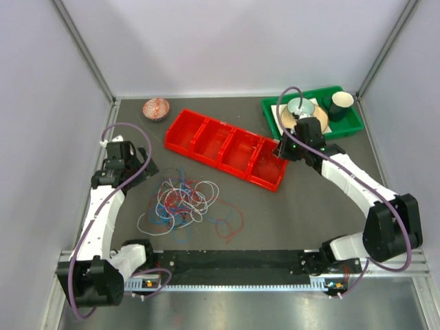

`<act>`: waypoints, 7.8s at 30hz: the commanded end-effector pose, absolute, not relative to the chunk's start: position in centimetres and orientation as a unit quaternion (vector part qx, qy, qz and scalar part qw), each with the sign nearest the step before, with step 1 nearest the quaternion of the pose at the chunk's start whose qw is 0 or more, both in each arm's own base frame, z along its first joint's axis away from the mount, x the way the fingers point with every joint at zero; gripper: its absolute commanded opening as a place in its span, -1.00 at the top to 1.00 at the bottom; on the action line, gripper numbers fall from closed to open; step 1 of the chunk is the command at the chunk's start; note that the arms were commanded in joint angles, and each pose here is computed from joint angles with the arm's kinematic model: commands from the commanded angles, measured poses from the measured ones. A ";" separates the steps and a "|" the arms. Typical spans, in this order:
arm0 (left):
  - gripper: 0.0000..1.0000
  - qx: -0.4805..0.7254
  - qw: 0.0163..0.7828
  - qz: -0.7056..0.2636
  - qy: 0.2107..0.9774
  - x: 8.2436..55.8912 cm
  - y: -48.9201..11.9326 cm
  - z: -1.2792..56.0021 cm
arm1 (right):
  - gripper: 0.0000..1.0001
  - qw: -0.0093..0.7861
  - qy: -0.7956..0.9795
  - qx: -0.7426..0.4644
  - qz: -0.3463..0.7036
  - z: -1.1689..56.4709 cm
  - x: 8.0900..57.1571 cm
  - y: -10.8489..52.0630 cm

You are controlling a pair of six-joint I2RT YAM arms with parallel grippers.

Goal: Untangle the cables

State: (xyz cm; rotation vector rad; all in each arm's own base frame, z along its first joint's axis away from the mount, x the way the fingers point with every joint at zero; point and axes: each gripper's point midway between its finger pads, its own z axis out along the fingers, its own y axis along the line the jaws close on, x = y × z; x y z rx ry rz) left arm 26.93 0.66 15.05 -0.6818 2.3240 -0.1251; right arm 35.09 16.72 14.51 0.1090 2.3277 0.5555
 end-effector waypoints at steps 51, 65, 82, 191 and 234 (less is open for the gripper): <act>-0.98 -0.245 0.386 -0.031 0.889 27.4 1.4 17.1 | 1.00 0.317 0.947 -0.025 0.053 7.3 39.5 18.9; -0.98 -0.246 0.384 -0.026 0.889 27.5 1.6 16.7 | 0.83 0.358 0.931 -0.032 0.066 12.2 37.6 17.7; -0.98 -0.245 0.390 -0.034 0.887 27.6 1.4 17.1 | -0.34 0.399 0.913 -0.033 0.077 17.7 37.7 17.3; -0.98 -0.237 0.390 -0.031 0.889 27.3 1.4 17.3 | 1.00 0.331 0.938 0.058 0.086 8.2 42.1 16.9; -0.98 -0.162 0.306 -0.068 0.936 24.9 -8.9 12.6 | -0.76 0.413 0.905 -0.013 0.099 18.6 35.4 17.7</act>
